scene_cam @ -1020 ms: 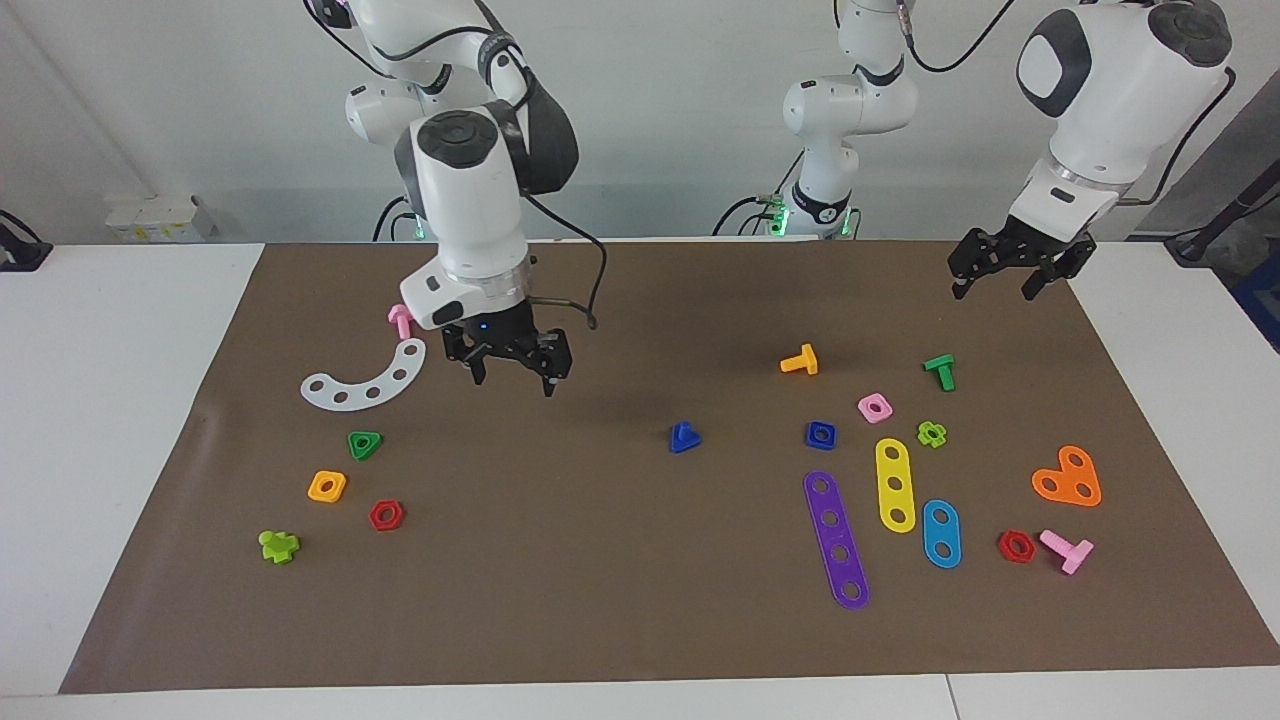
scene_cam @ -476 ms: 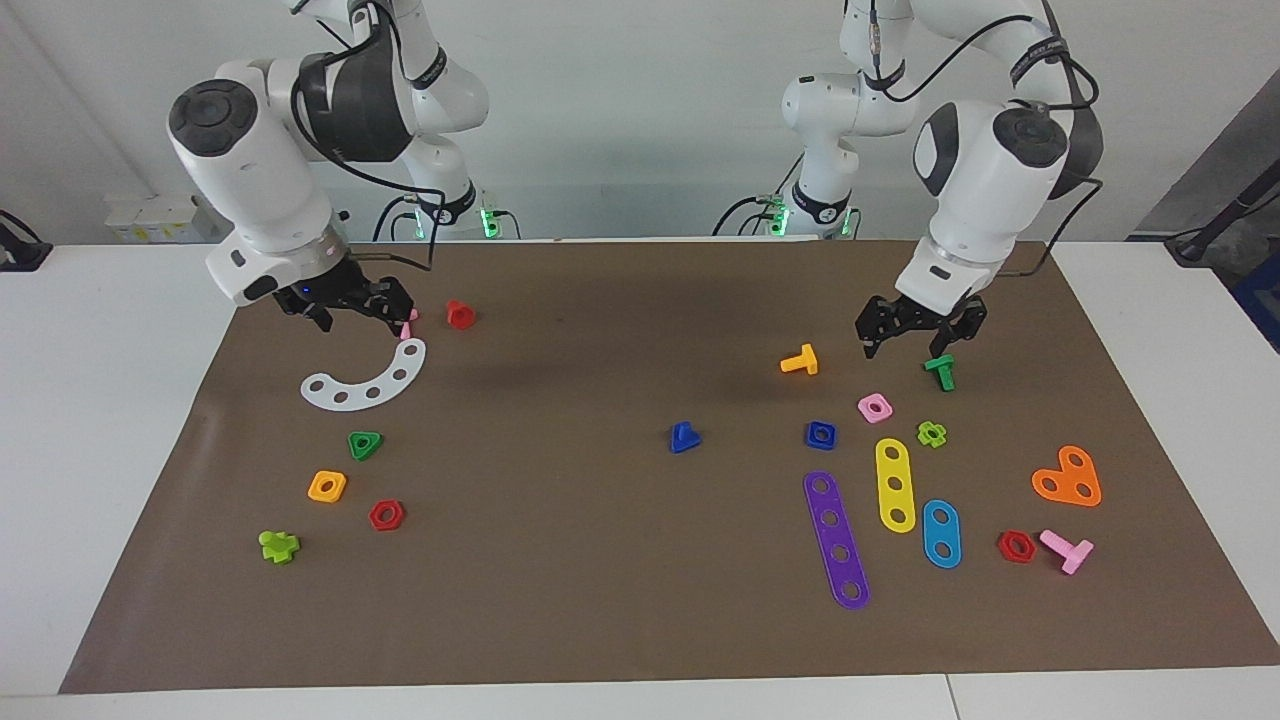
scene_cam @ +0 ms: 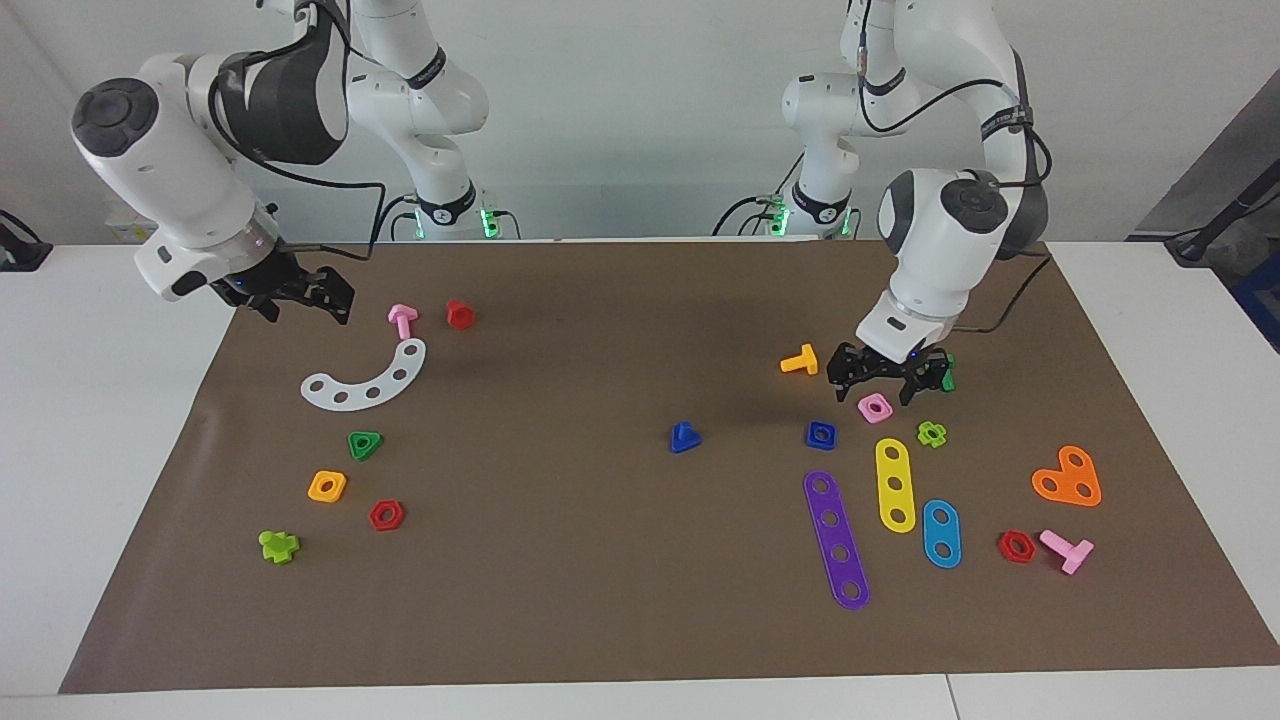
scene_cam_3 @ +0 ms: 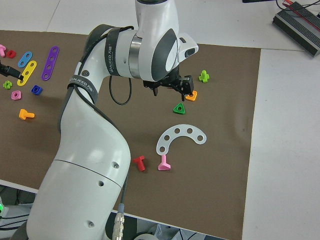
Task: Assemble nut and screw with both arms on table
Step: 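Withdraw the right gripper while the left gripper reaches the blue nut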
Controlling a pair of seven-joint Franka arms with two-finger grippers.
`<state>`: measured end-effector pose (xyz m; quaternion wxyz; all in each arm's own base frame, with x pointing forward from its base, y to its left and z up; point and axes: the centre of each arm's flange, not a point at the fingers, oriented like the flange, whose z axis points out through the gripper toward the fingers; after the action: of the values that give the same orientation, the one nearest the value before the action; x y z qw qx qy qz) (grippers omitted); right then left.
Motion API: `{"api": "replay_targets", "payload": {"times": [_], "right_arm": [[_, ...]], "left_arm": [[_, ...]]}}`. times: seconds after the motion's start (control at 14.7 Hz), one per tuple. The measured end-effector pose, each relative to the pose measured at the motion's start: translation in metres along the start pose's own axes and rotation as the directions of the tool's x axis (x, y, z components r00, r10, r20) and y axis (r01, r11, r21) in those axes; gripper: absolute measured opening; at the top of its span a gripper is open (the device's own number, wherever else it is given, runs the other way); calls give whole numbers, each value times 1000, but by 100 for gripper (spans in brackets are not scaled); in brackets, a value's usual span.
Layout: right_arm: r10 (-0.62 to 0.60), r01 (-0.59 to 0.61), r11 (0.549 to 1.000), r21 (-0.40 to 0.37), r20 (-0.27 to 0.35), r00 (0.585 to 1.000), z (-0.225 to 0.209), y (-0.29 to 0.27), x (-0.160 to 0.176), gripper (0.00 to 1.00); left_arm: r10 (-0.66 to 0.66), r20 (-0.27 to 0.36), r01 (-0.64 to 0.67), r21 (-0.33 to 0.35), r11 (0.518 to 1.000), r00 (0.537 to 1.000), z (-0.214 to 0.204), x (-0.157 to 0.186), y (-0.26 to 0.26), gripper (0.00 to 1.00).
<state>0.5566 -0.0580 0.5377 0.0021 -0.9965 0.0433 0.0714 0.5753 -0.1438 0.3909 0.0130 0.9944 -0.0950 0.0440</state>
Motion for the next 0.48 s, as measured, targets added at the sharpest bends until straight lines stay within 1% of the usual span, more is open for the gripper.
{"api": "replay_targets", "payload": {"times": [0.27, 0.41, 0.48], "right_arm": [[-16, 16, 1000, -3, -97, 995, -49, -8, -9, 100], [-23, 22, 1000, -4, -146, 989, -77, -12, -14, 100], [-26, 25, 1000, -5, -157, 987, -89, -14, -18, 100]], "left_arm": [[85, 14, -85, -3, 996, 996, 25, 0, 13, 97], [117, 3, -117, -4, 993, 993, 42, -4, 14, 96], [128, -2, -128, -4, 992, 992, 50, -7, 15, 96]]}}
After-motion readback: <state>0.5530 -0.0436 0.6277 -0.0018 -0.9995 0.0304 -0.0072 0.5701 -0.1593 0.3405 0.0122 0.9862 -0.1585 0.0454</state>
